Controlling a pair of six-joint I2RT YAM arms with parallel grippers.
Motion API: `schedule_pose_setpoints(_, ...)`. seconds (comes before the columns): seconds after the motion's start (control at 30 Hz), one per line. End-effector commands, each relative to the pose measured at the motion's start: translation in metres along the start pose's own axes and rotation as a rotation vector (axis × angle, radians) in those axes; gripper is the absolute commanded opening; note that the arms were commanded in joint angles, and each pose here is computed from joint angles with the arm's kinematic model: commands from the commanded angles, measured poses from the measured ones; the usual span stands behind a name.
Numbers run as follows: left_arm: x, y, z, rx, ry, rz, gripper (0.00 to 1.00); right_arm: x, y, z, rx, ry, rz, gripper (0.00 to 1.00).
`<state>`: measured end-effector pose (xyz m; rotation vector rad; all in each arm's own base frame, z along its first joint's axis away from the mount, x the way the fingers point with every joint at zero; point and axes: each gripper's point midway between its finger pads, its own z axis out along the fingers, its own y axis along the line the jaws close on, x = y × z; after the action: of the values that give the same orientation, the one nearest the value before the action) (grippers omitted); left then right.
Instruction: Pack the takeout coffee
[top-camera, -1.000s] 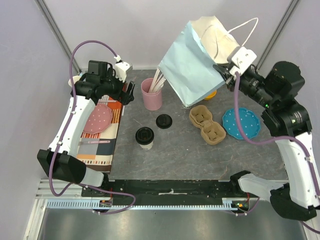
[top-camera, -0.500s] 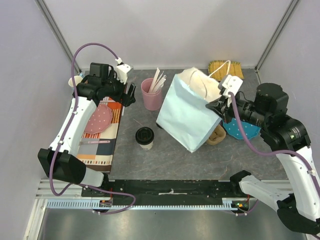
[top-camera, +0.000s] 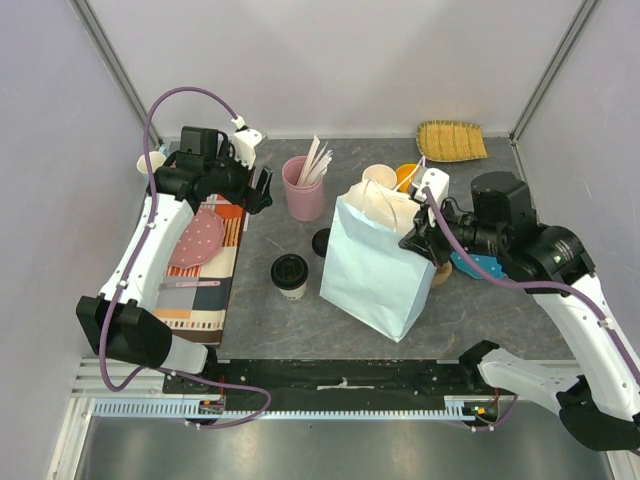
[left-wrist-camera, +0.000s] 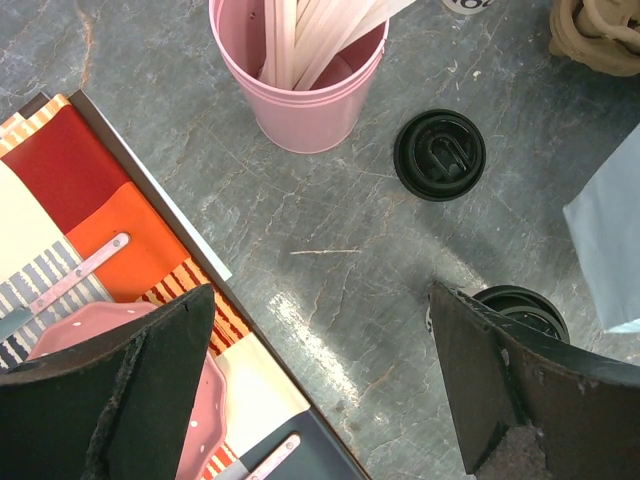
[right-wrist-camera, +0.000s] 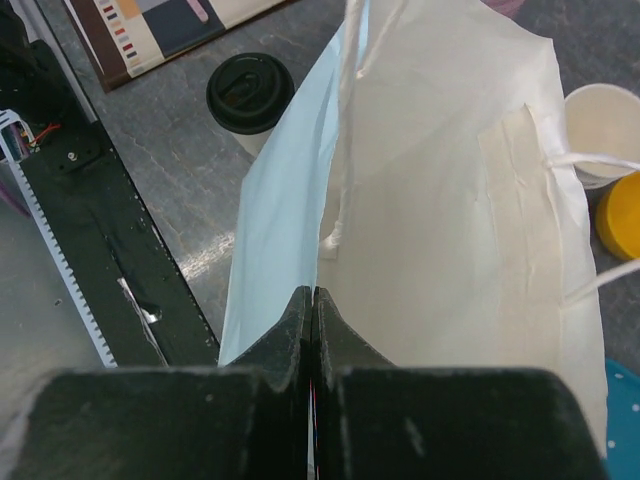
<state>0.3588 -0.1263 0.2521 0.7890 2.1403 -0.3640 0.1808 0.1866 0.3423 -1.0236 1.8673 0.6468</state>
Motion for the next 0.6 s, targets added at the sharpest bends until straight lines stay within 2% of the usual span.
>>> schedule_pose_setpoints(0.0, -0.012, -0.002, -0.005, 0.008, -0.053, 0.011, 0.94, 0.001, 0.000, 0.002, 0.018, -0.007, 0.043, 0.00)
schedule_pose_setpoints(0.33, -0.010, -0.002, 0.003, 0.024, -0.042, -0.009, 0.93, 0.009, -0.002, 0.029, 0.053, 0.017, 0.105, 0.00)
schedule_pose_setpoints(0.47, -0.008, -0.001, 0.006, 0.023, -0.031, -0.017, 0.93, 0.010, 0.021, 0.055, -0.020, -0.018, 0.143, 0.00)
schedule_pose_setpoints(0.57, -0.009, 0.000, 0.006, 0.019, -0.033, -0.014, 0.93, 0.015, 0.026, 0.065, 0.036, 0.021, 0.070, 0.00)
